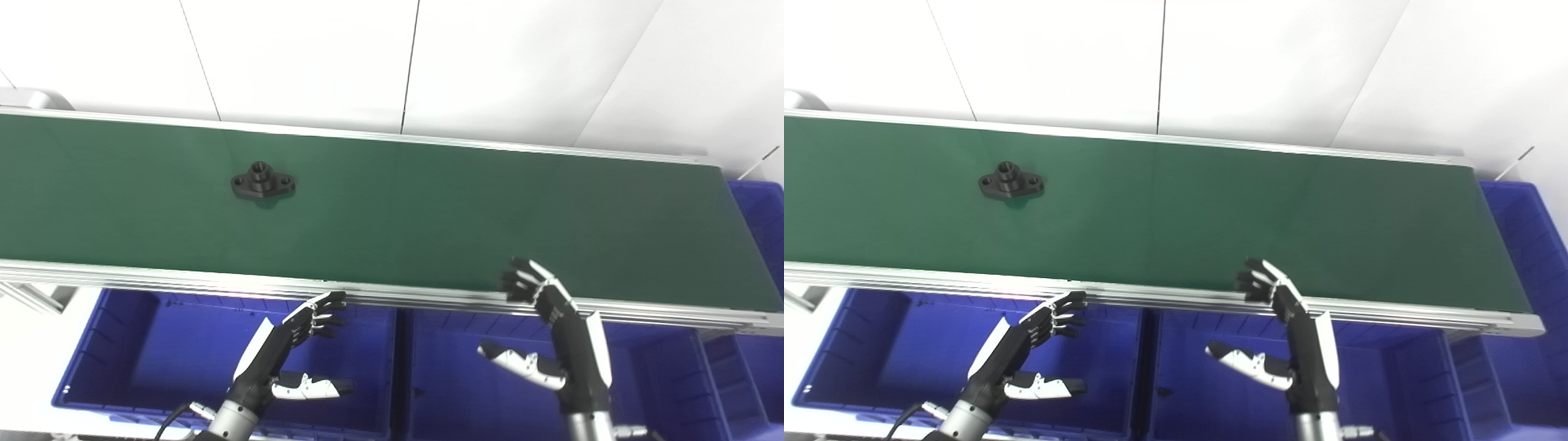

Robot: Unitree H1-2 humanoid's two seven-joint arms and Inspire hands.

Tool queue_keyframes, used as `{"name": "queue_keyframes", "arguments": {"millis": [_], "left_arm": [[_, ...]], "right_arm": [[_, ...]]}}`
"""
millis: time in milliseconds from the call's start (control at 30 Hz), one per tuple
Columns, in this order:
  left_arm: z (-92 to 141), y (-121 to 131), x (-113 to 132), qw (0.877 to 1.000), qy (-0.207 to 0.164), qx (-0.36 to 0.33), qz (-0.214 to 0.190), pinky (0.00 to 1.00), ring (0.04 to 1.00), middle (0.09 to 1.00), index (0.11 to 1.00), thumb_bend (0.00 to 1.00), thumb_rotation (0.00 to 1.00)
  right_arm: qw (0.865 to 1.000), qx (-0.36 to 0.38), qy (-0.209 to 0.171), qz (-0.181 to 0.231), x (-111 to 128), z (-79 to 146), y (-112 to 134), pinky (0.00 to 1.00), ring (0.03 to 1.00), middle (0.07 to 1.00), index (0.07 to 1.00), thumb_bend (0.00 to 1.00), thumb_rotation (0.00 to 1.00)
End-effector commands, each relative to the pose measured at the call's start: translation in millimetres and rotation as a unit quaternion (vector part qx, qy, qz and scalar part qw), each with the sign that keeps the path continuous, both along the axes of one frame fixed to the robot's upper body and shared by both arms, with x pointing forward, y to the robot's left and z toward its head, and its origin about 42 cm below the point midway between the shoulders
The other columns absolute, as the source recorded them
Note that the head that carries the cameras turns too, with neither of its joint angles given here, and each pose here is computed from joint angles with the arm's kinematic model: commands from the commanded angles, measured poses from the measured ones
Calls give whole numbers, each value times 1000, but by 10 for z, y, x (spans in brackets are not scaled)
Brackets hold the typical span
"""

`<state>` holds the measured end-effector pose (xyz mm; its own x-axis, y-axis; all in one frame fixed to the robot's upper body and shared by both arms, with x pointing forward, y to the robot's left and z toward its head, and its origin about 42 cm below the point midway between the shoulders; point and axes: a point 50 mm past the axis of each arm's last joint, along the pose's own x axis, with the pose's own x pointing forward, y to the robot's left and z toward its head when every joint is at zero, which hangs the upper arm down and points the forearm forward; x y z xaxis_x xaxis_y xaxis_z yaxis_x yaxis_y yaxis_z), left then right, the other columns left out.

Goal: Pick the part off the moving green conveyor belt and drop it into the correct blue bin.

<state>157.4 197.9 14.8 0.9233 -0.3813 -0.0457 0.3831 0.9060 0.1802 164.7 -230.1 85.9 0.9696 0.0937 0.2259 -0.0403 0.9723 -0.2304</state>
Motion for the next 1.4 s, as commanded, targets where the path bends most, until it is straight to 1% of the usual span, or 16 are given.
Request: {"name": "queue_keyframes", "arguments": {"millis": [0,67,200,233,267,333,400,500,633,767,933,1033,1233,1367], "left_arm": [[74,-19,56,1000,-28,-9,-3,677,753,844,848,833,354],[65,-13,57,1000,-29,-2,-2,675,752,843,847,842,369],[58,1,64,1000,-29,3,-4,686,756,848,852,830,369],[43,8,66,1000,-27,3,-1,687,757,848,852,831,367],[33,13,68,1000,-25,3,1,690,760,849,847,846,370],[22,26,67,1000,-23,6,2,688,762,852,846,852,371],[15,33,67,1000,-25,13,0,685,763,855,848,852,384],[1,32,76,1000,-24,15,-2,689,769,859,849,838,363],[-13,32,76,1000,-17,7,-3,689,769,860,851,834,347],[-9,26,96,999,-26,20,-2,694,769,857,854,822,346],[-24,14,135,999,-33,33,-5,695,763,849,854,821,357],[-36,5,149,999,-35,36,-4,693,767,844,849,826,366],[-50,-7,162,998,-36,41,-8,699,765,839,846,825,355],[-58,-16,170,998,-43,51,-9,700,759,834,844,824,364]], "right_arm": [[998,8,-60,12,120,191,-3,656,669,714,818,782,349],[998,8,-69,10,193,219,-8,639,664,708,832,791,340],[996,-9,-83,15,302,260,0,625,667,721,836,797,364],[996,-23,-86,24,339,284,-1,627,670,727,835,795,371],[995,-33,-87,31,364,300,-2,659,697,750,852,788,389],[994,-49,-85,46,423,348,0,684,722,771,866,791,391],[993,-68,-85,54,524,432,14,679,724,777,870,807,393],[990,-85,-93,59,669,520,38,649,715,780,875,824,404],[989,-104,-84,66,837,616,68,626,715,789,889,828,419],[987,-126,-71,71,1030,751,118,638,733,796,892,835,420],[981,-164,-65,75,1242,886,168,641,739,802,890,827,431],[980,-172,-61,80,1364,956,197,652,743,800,881,830,385],[971,-205,-72,95,1593,1075,272,637,731,798,877,814,362],[966,-227,-69,99,1749,1133,343,647,739,797,876,819,387]]}}
